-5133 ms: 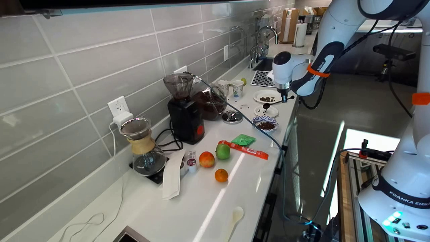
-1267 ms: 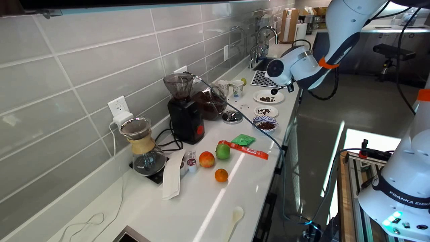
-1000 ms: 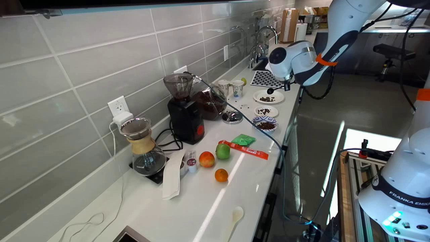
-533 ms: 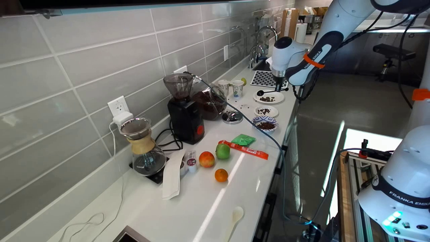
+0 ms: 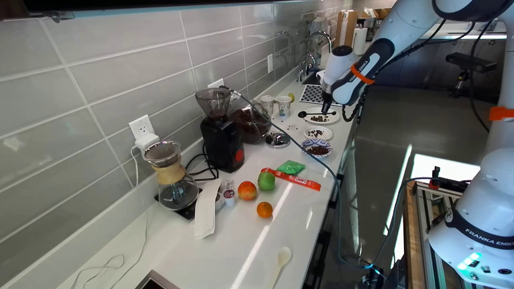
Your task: Use the silver soon to put some of the brown objects onto the small plate
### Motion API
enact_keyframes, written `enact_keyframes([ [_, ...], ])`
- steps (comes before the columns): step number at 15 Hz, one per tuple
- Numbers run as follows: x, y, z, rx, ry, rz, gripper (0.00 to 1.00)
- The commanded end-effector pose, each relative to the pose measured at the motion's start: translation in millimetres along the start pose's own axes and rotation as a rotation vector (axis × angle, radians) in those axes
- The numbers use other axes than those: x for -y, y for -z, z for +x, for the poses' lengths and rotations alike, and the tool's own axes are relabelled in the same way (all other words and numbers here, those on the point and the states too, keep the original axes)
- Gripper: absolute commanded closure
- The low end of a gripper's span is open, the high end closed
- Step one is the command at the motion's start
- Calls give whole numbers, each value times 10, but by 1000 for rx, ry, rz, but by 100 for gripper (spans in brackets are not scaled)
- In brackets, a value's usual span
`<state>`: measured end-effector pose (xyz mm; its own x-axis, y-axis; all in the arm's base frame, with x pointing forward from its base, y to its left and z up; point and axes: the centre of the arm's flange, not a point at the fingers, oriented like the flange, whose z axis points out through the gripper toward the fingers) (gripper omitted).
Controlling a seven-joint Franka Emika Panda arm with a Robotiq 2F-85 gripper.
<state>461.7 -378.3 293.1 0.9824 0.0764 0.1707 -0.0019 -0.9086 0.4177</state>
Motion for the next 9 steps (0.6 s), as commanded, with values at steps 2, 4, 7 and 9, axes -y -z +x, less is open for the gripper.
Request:
enact_keyframes([
  [2, 0, 0, 0, 0, 0, 0, 91],
  [4, 0, 0, 0, 0, 0, 0, 98],
  [7, -111, 3, 164, 5, -52, 42, 98],
  [9, -160, 11, 310, -11, -55, 69, 98],
])
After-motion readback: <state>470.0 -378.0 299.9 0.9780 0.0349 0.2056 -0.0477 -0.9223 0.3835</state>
